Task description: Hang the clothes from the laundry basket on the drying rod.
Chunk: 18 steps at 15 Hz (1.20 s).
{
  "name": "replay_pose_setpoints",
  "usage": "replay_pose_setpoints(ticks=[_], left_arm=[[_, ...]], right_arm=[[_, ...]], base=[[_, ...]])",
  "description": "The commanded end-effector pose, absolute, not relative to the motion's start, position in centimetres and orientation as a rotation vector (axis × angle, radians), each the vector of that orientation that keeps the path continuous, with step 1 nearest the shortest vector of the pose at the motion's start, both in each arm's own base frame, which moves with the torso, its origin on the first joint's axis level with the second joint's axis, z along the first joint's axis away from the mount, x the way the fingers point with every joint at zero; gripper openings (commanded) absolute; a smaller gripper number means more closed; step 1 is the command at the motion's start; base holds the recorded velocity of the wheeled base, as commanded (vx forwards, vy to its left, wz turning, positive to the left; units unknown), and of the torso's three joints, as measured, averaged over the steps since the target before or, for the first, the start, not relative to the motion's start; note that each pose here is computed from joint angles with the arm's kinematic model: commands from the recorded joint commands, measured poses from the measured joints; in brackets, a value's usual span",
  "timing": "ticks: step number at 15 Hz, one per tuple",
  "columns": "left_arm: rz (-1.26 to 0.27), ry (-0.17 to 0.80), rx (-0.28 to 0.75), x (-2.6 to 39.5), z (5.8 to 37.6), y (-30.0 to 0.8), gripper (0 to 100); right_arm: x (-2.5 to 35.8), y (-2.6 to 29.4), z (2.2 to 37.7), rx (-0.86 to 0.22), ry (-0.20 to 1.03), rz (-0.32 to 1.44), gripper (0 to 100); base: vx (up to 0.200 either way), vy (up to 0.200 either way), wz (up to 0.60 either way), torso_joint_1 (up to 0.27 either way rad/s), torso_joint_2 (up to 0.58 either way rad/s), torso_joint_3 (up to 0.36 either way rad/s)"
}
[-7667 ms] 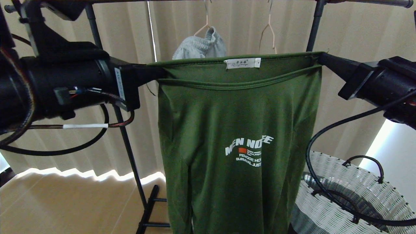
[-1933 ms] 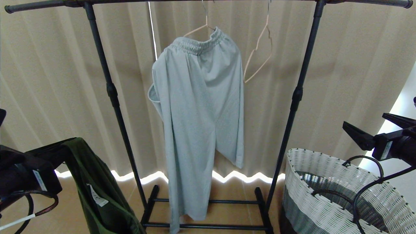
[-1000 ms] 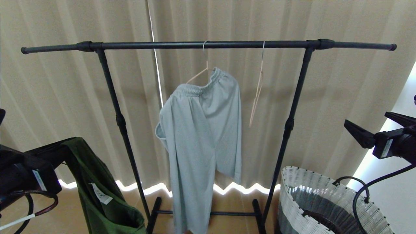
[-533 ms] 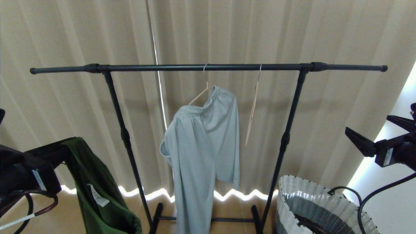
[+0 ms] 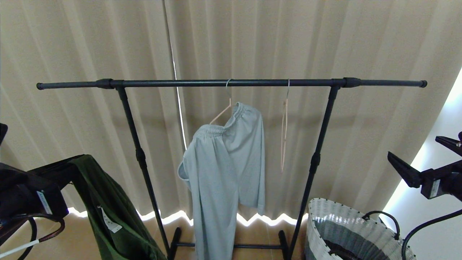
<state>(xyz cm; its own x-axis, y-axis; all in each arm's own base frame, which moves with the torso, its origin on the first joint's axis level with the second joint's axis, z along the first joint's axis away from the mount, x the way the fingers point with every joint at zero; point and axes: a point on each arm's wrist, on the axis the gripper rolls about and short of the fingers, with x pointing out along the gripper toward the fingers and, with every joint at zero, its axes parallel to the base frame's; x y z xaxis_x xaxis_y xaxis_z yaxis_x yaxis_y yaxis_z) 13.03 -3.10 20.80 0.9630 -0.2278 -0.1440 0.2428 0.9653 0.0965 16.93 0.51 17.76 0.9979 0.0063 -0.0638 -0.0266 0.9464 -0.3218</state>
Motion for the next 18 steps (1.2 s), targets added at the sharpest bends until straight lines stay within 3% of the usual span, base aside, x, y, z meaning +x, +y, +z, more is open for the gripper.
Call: replay_pose_setpoints(ticks=[1,8,13,18], left_arm=[[-0.240,0.139,0.117,13.0,20.6,-3.1,0],[-0.243,0.145,0.152,12.9,20.3,-3.1,0],[-0.244,0.160,0.152,13.1,20.1,-3.1,0],[-0.244,0.161,0.157,13.1,20.0,-3.1,0]], right_arm=[[16.9,0.3,18.1,-0.330,0.064,0.000,100],[16.9,-0.2,20.0,-0.185,0.389,-0.068,100],[16.5,0.0,20.1,-0.163,0.380,-0.063,100],[15.9,0.0,20.5,-0.161,0.355,-0.063,100]], base=[[0.000,0.000,0.00,0.000,0.00,0.000],[0.000,0.000,0.00,0.000,0.00,0.000],[0.000,0.000,0.00,0.000,0.00,0.000],[0.200,0.000,0.00,0.000,0.00,0.001]])
